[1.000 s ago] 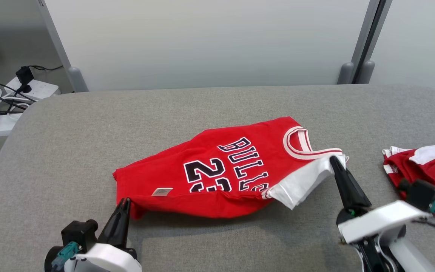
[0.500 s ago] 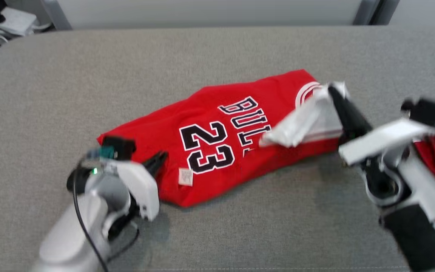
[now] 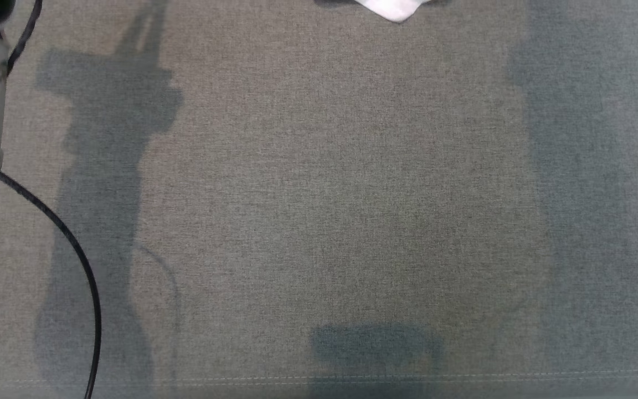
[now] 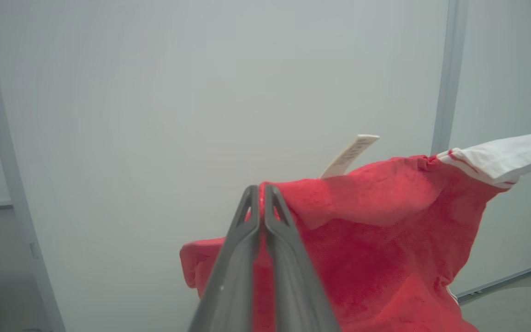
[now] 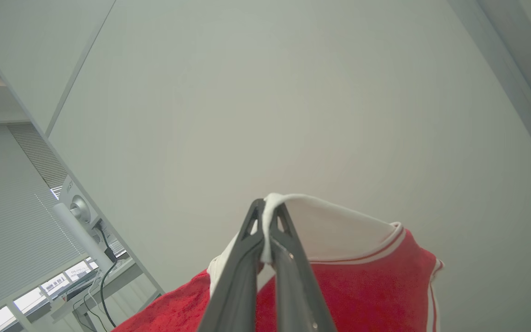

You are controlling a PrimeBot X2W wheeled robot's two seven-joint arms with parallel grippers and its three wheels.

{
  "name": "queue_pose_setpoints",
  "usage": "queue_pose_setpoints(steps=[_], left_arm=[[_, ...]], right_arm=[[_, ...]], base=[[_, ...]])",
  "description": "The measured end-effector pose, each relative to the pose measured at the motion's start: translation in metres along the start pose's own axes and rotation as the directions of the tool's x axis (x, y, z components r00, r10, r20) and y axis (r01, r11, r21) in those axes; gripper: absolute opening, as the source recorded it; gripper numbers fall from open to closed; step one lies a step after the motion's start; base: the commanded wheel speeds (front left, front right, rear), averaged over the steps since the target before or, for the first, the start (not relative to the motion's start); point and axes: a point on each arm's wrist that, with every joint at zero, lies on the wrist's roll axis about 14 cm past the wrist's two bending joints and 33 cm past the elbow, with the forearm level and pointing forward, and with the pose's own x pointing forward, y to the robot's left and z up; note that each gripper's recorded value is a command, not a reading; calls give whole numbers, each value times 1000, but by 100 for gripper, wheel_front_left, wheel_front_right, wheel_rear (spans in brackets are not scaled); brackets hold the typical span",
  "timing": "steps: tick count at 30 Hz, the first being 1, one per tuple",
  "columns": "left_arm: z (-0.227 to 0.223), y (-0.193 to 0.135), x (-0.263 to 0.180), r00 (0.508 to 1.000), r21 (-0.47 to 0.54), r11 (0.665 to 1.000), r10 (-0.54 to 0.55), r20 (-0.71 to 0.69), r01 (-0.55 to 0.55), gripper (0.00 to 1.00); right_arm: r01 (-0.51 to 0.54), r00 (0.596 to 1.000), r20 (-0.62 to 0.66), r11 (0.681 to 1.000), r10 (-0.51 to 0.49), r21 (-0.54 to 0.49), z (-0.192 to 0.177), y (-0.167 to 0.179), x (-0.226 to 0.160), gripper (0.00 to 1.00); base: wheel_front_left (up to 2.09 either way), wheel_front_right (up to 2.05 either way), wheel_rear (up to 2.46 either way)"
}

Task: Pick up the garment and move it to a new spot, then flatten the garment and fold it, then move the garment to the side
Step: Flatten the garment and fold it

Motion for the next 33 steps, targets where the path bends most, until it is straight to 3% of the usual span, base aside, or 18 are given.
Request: queue_pose_setpoints(steps=[7,12,19,23,33], left_arm=[[-100,20,-44,981,-47,997,56,-185,-66,0],[-152,12,-108,939,-123,984,84,-333,-131,0],[-158,-8,-186,910,-168,965,120,-397,-200,0],[-149,-19,-223,902,-166,961,135,-411,-220,0],[-117,-45,-289,909,-141,967,141,-392,-210,0]], right_arm=[[87,995,-63,994,-83,58,-29,-52,-36,0],[174,963,-232,973,-136,150,-74,-71,-103,0],[298,911,-357,929,-207,221,-92,-75,-198,0],[309,916,-341,912,-210,269,-77,-59,-227,0],[215,950,-289,921,-120,325,-35,-2,-278,0]], base=[[0,0,0],[0,0,0],[0,0,0],[0,0,0],[0,0,0]])
